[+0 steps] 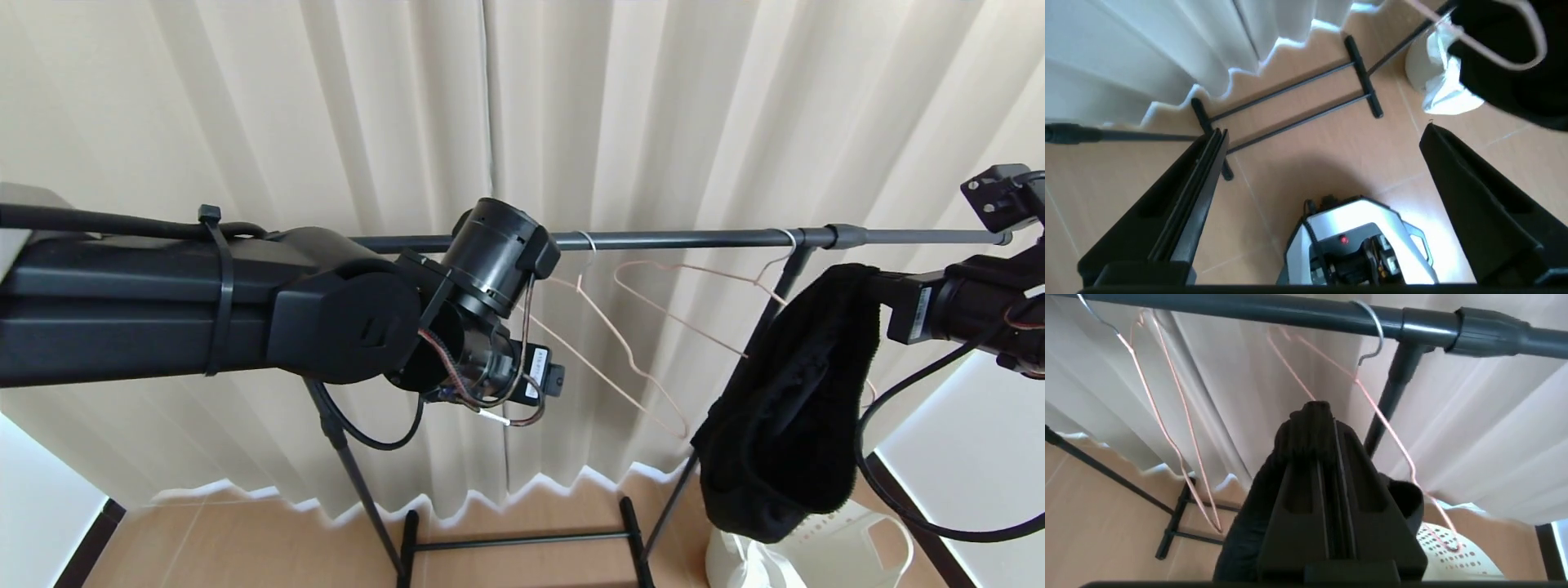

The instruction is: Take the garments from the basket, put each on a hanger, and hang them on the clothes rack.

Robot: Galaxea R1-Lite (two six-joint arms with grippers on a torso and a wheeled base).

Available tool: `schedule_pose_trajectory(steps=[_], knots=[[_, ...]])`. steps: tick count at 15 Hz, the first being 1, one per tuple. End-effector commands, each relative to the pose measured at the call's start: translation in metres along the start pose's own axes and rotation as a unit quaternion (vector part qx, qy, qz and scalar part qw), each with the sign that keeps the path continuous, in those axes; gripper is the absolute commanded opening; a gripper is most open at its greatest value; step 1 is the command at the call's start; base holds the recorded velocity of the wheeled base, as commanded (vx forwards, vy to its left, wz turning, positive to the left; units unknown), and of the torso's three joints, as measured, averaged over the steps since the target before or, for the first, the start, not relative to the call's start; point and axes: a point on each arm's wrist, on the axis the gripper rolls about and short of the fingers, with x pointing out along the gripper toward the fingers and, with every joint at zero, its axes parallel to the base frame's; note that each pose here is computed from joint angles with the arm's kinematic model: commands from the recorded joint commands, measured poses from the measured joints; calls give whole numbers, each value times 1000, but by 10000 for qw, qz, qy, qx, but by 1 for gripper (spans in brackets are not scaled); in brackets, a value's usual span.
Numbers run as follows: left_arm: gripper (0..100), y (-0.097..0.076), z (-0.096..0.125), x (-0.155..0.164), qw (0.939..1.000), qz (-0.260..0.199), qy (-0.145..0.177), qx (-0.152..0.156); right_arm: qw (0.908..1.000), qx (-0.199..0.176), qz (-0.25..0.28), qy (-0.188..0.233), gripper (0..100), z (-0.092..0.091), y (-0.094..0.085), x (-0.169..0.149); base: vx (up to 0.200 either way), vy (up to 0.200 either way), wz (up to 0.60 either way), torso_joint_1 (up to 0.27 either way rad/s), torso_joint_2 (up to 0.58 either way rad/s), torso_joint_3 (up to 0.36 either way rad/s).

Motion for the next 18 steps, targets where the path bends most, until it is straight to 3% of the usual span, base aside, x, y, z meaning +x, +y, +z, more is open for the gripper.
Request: schedule_pose_trajectory(steps=[1, 7, 10, 13, 14, 18], knots=[[100, -1, 0, 1, 10000, -6, 2, 6, 10000, 2, 3, 10, 0, 0, 0, 0, 0, -200, 0, -2, 17, 2], [100, -1, -1, 1, 10000, 1, -1, -33, 10000, -7, -12, 40, 0, -2, 0, 0, 0, -200, 0, -6, 3, 3], [100, -2, 0, 6, 9998, 18, 11, -179, 10000, -9, -4, 40, 0, -2, 0, 0, 0, 0, 0, 0, 0, 0], [100, 0, 7, 24, 9988, 242, -259, -349, 10000, -12, 33, 72, 0, -4, 2, 0, 0, 0, 0, 0, 0, 0], [100, -2, 11, 38, 9967, 524, -372, -499, 10000, -21, 33, 65, 0, -4, 2, 0, 0, 0, 0, 0, 0, 0], [100, -3, 24, 59, 9923, 697, -555, -861, 10000, -28, 40, 80, 0, -5, 2, 0, 0, 0, 0, 0, 0, 0]])
